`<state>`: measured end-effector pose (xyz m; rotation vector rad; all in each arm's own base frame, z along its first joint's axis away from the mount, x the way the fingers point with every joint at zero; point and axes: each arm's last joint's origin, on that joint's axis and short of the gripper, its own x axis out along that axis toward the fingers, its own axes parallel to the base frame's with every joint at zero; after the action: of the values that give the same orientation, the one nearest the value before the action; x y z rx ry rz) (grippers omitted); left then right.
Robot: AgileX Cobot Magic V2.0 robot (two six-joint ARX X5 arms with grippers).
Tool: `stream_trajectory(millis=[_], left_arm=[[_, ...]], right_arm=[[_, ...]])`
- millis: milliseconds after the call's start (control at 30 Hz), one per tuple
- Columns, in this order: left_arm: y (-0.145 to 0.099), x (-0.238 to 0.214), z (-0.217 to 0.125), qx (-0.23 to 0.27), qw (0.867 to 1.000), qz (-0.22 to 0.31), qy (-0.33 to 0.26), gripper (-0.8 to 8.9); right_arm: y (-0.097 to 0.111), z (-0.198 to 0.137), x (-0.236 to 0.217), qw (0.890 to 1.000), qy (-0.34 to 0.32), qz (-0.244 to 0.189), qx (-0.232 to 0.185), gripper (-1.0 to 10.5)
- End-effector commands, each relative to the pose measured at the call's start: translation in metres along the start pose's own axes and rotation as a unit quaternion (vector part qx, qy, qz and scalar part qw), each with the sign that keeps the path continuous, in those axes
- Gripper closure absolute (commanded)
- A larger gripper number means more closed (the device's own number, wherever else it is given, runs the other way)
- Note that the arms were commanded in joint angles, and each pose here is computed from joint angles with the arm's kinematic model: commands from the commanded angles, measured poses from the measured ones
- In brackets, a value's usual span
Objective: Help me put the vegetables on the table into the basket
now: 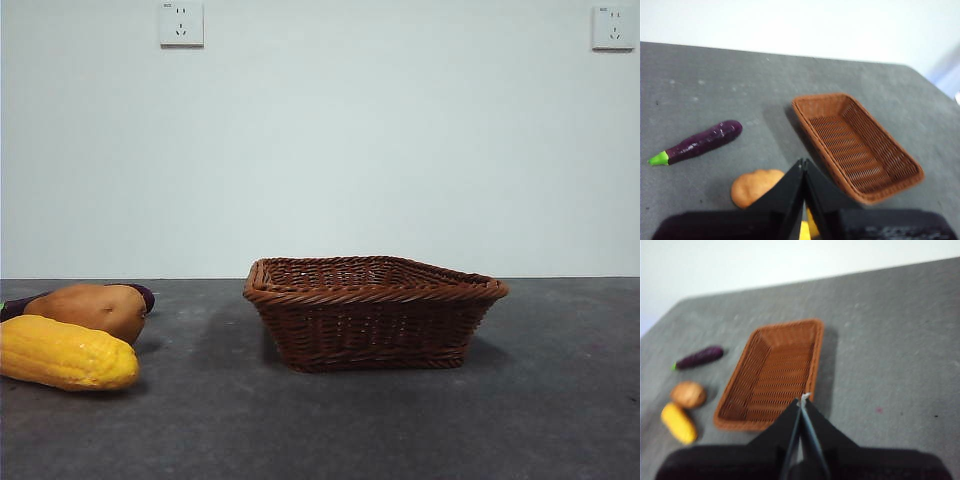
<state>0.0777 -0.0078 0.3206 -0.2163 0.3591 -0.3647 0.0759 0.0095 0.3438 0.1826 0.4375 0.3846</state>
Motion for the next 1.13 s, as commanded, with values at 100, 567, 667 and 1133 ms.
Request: stream_trajectory(millis=[100, 567, 667, 1133], left_arm=[[-0.011, -0.01, 0.012, 0.053, 0.998, -0.024, 0.039, 8.19], [-0.023, -0.013, 0.037, 0.069, 0.994, -0.069, 0.05, 2.62], [-0.023, -0.015, 0.039, 0.071, 0.994, -0.069, 0.046, 2.05], [-0.019, -0.002, 0.041, 0.057, 0.994, -0.063, 0.07, 1.48]], right_arm=[[0.006, 0.015, -0.007, 0.998, 0.034, 0.023, -0.052, 9.6], [0.008, 0.022, -0.009, 0.996, 0.056, 0.027, -0.066, 8.7], [0.008, 0.023, -0.009, 0.997, 0.053, 0.028, -0.057, 4.0], [0.004, 0.037, 0.01, 0.994, 0.085, 0.056, -0.039, 2.8]])
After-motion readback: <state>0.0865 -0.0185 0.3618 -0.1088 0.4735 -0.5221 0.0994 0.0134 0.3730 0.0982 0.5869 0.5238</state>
